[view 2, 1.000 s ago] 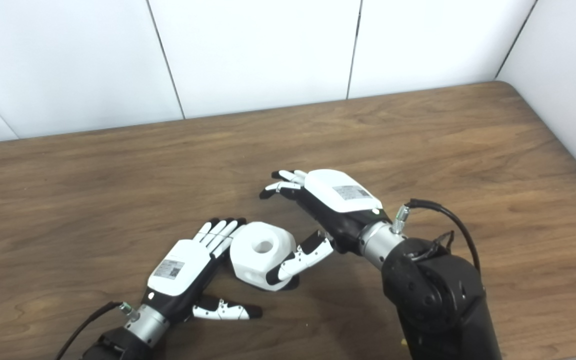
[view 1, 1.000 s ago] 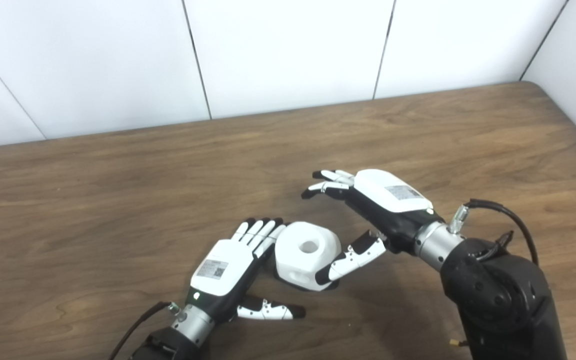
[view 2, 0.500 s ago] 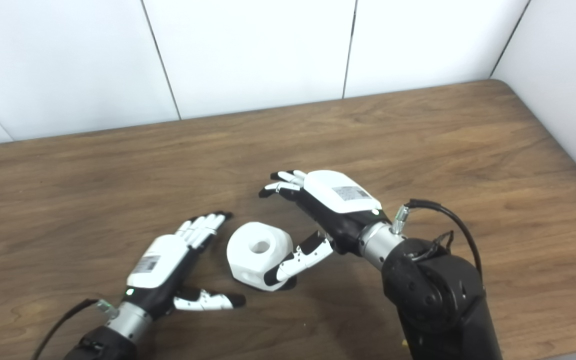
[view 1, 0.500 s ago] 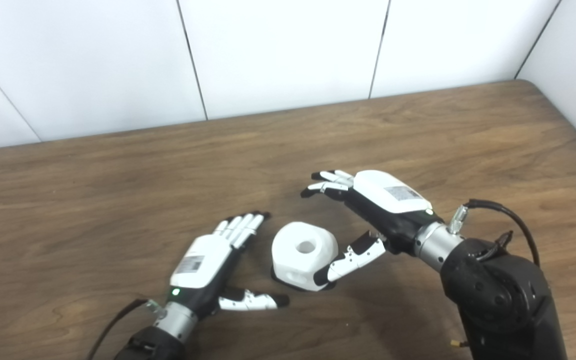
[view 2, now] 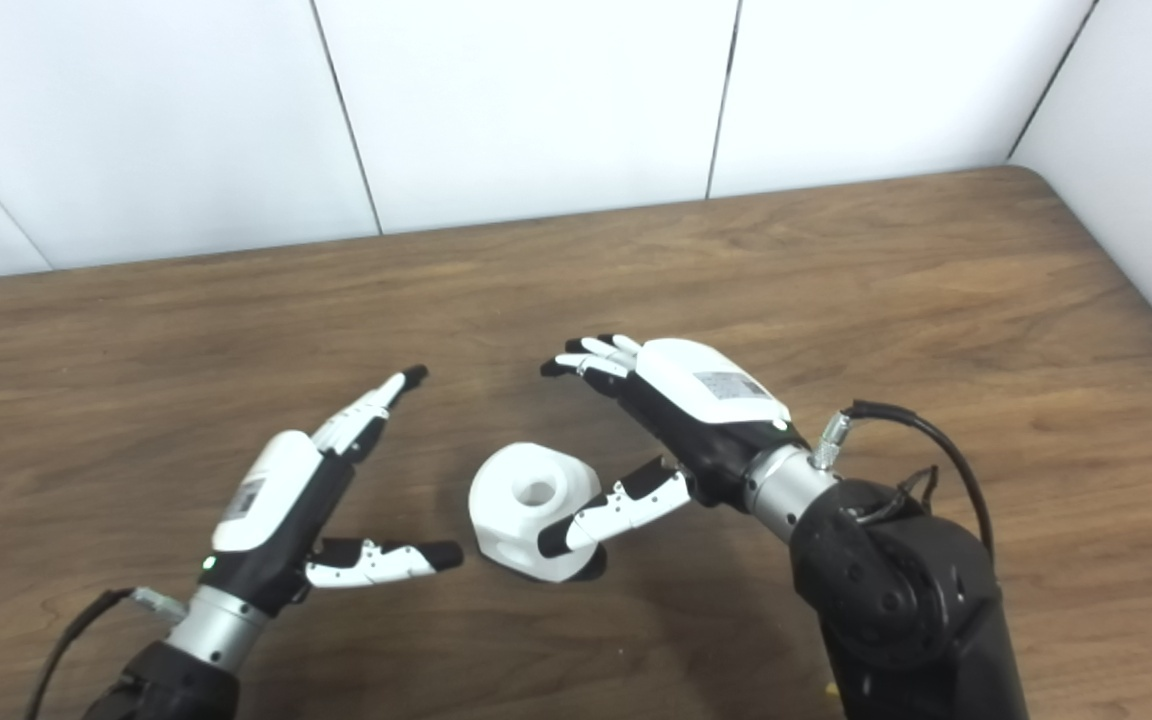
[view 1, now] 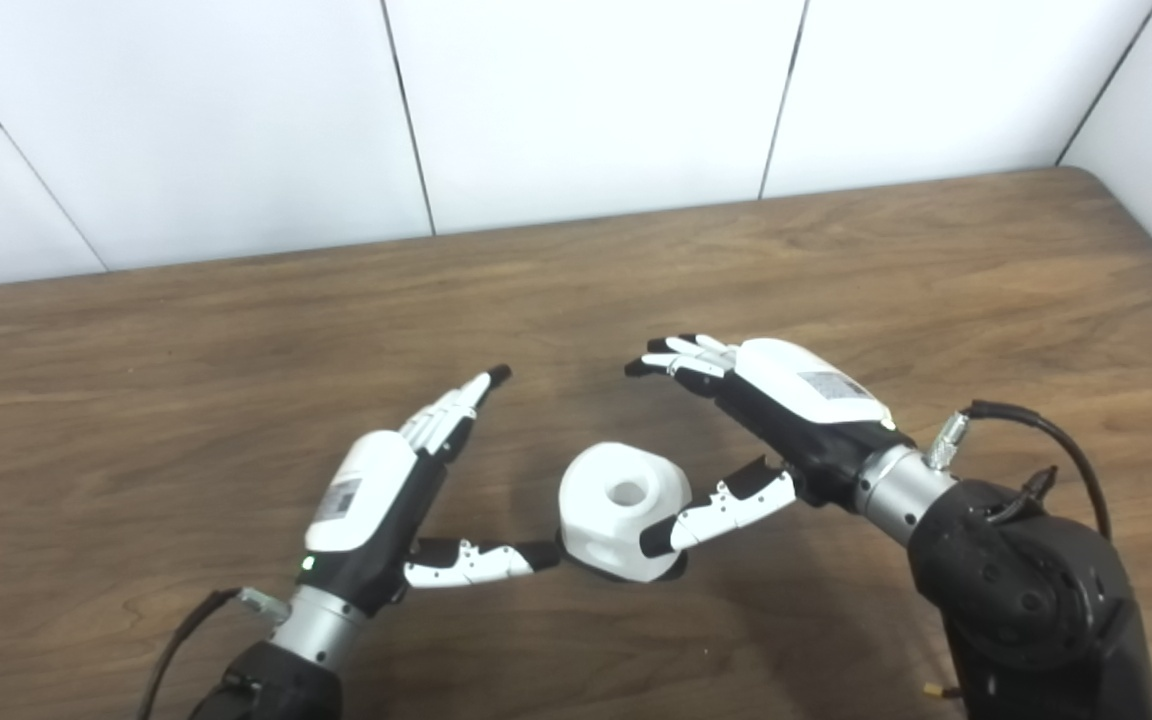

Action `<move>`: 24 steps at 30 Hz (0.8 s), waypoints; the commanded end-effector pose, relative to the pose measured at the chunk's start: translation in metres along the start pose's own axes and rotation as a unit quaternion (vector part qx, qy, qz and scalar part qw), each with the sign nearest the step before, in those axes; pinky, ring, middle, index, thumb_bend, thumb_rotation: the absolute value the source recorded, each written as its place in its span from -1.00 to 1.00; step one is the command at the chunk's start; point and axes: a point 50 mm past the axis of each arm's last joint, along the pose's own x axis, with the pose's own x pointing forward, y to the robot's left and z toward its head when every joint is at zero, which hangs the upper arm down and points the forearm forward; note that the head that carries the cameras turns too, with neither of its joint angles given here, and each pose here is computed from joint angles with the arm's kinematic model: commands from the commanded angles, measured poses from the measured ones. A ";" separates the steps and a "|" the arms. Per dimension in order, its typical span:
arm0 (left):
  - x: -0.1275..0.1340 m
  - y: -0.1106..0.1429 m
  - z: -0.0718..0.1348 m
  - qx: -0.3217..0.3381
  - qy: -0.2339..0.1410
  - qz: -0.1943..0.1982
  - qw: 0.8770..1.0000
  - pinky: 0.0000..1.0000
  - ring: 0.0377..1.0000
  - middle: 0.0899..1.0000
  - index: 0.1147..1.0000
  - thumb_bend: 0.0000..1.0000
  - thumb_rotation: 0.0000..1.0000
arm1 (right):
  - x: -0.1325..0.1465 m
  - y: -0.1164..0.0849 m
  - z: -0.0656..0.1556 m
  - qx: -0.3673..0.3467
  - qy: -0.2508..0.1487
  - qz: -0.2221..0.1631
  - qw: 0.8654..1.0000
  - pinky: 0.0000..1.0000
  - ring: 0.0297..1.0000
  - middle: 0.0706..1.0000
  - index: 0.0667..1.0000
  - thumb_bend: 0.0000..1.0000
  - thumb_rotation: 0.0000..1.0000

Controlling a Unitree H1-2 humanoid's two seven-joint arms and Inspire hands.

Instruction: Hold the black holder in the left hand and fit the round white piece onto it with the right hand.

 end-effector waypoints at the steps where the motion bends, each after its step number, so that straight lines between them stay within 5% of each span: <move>1: -0.004 0.016 0.006 -0.013 -0.018 0.023 0.999 0.71 0.87 0.89 0.96 1.00 0.32 | -0.007 -0.013 0.009 -0.005 -0.024 -0.031 0.999 0.94 0.97 0.92 0.88 1.00 0.34; 8: -0.028 0.034 0.011 -0.084 0.015 0.025 0.996 0.83 0.95 0.95 0.98 1.00 0.35 | -0.017 -0.018 0.003 0.010 -0.040 -0.025 0.999 0.92 0.99 0.95 0.95 1.00 0.47; 12: -0.044 0.041 0.004 -0.114 0.030 0.055 0.992 0.84 0.92 0.91 0.95 0.92 0.35 | -0.025 -0.014 -0.009 0.015 -0.036 -0.035 0.999 0.86 1.00 0.99 1.00 0.60 0.89; 15: -0.054 0.042 -0.012 -0.138 0.046 0.084 0.986 0.85 0.89 0.87 0.95 0.79 0.46 | -0.029 -0.006 -0.021 0.074 -0.018 -0.064 0.995 0.81 0.98 0.98 0.98 0.24 0.99; 19: -0.070 0.046 -0.031 -0.177 0.077 0.091 0.977 0.81 0.91 0.92 0.98 0.58 0.61 | -0.030 0.011 -0.042 0.139 -0.010 -0.091 0.986 0.82 0.96 0.96 0.95 0.04 1.00; 24: -0.088 0.048 -0.045 -0.235 0.105 0.124 0.958 0.84 0.93 0.93 0.97 0.39 0.73 | -0.032 0.033 -0.066 0.182 -0.004 -0.113 0.977 0.87 0.97 0.97 0.97 0.09 1.00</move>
